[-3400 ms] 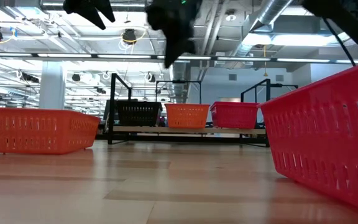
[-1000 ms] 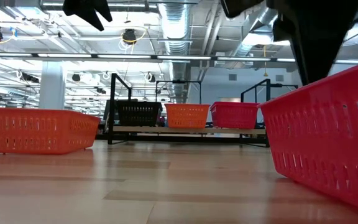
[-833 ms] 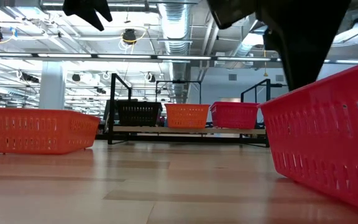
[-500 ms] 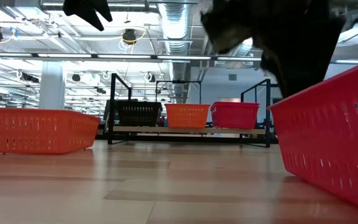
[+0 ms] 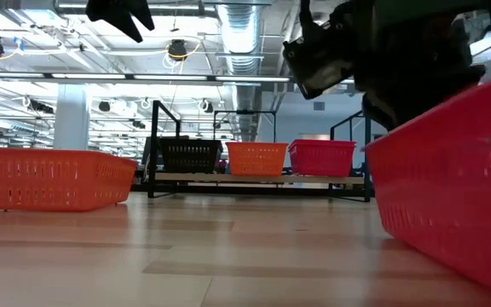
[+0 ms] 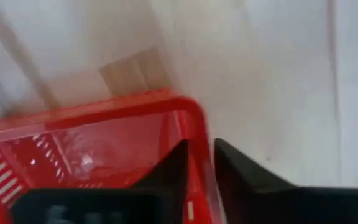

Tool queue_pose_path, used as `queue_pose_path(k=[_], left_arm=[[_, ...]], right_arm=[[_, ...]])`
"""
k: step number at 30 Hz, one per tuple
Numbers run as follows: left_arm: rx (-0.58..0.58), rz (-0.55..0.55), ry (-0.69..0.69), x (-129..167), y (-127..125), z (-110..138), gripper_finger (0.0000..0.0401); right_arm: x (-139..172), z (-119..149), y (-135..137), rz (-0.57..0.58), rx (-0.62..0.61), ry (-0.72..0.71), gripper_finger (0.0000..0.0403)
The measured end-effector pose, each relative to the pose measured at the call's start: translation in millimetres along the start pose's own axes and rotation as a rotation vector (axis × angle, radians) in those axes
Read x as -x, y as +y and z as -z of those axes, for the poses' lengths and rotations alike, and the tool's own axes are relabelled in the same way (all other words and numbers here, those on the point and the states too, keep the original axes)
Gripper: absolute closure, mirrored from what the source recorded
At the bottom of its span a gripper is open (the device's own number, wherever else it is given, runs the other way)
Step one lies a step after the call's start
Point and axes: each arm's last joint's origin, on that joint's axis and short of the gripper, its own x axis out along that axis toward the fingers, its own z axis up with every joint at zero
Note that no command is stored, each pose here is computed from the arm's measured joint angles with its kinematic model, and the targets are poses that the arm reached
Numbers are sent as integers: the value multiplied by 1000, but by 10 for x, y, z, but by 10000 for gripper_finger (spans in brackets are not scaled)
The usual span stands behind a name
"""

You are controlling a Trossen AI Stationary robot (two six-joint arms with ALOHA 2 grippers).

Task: Stack baskets on shelf by color
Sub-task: Stack the red bin on top of the other red bin on the shelf

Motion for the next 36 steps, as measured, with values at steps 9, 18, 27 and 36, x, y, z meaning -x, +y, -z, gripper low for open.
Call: queue_pose_path(k=[9, 18, 27, 36], left_arm=[[10, 0, 0, 0, 0, 0, 150], [23, 0, 0, 0, 0, 0, 150], [5, 0, 0, 0, 0, 0, 150], [-31, -14, 27, 1, 15, 29, 150]], right_arm=[[58, -97, -129, 30, 18, -21, 395], [837, -444, -583, 323, 67, -136, 399], [2041, -851, -1399, 397, 137, -459, 400], [2767, -610, -2595, 187, -18, -721, 400]])
